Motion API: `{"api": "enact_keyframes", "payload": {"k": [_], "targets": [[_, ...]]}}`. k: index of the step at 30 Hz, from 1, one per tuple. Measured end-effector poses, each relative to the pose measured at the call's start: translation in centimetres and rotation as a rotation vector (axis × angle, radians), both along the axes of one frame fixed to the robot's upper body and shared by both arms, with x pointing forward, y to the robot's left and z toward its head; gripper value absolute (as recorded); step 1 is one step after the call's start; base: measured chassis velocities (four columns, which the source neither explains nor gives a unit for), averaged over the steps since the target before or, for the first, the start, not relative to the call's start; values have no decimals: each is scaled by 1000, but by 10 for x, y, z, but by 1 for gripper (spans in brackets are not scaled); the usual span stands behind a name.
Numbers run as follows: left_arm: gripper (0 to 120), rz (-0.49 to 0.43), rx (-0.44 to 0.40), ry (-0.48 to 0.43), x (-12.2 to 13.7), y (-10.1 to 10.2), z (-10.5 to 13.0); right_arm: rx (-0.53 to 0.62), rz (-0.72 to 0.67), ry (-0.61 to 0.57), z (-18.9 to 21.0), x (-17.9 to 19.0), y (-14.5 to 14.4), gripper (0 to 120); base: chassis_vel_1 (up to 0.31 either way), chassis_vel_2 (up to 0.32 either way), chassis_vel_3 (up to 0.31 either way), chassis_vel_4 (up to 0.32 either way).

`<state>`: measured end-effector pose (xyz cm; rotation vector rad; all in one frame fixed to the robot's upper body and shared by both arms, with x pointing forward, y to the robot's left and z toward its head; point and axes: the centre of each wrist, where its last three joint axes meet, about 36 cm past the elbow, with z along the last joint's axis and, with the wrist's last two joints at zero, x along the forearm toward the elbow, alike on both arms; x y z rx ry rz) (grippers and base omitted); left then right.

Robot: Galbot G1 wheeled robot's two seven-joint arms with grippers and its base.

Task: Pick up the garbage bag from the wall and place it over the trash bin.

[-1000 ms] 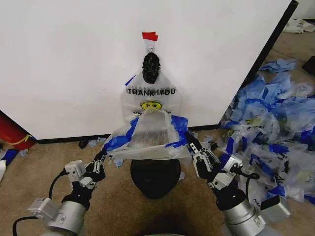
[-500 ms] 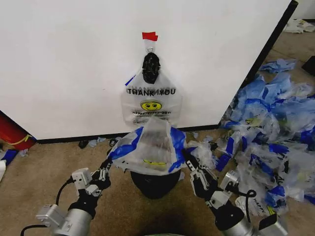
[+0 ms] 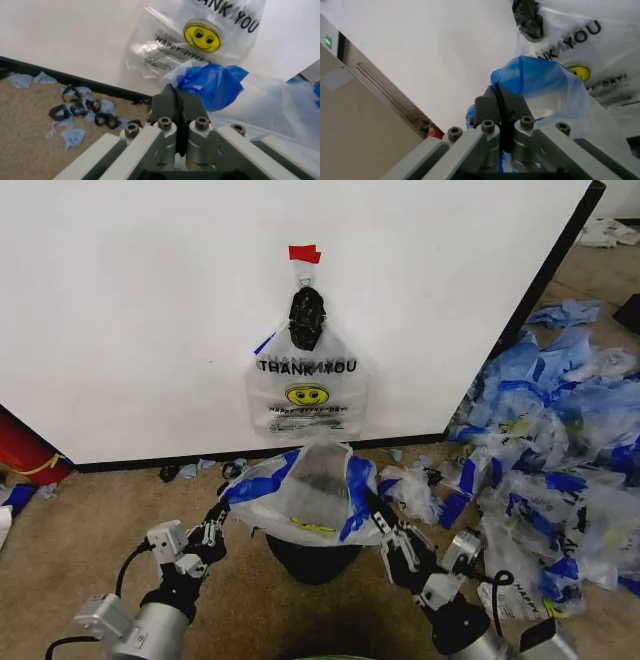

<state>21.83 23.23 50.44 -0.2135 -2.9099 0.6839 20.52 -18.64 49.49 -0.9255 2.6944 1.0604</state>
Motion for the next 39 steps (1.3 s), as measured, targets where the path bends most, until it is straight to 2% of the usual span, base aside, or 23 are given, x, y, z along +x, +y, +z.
{"api": "enact_keyframes", "payload": {"k": [8, 14, 19, 31, 35, 39], "targets": [[0, -2, -13, 21, 1, 0, 1, 63, 24, 35, 7, 9, 6, 0, 0, 0, 0, 0], [0, 10, -22, 58, 4, 6, 3, 64, 25, 63, 10, 13, 5, 0, 0, 0, 0, 0], [0, 15, -18, 50, 7, 9, 5, 58, 27, 58, 11, 16, 3, 0, 0, 0, 0, 0], [0, -20, -99, -65, 25, 16, 20, 80, 0, -17, 18, 27, -2, 0, 0, 0, 0, 0], [0, -28, -174, -104, 36, 17, 29, 91, -31, -43, 23, 34, -5, 0, 0, 0, 0, 0], [0, -35, -199, -115, 38, 17, 31, 81, -46, -46, 25, 37, -9, 0, 0, 0, 0, 0]]}}
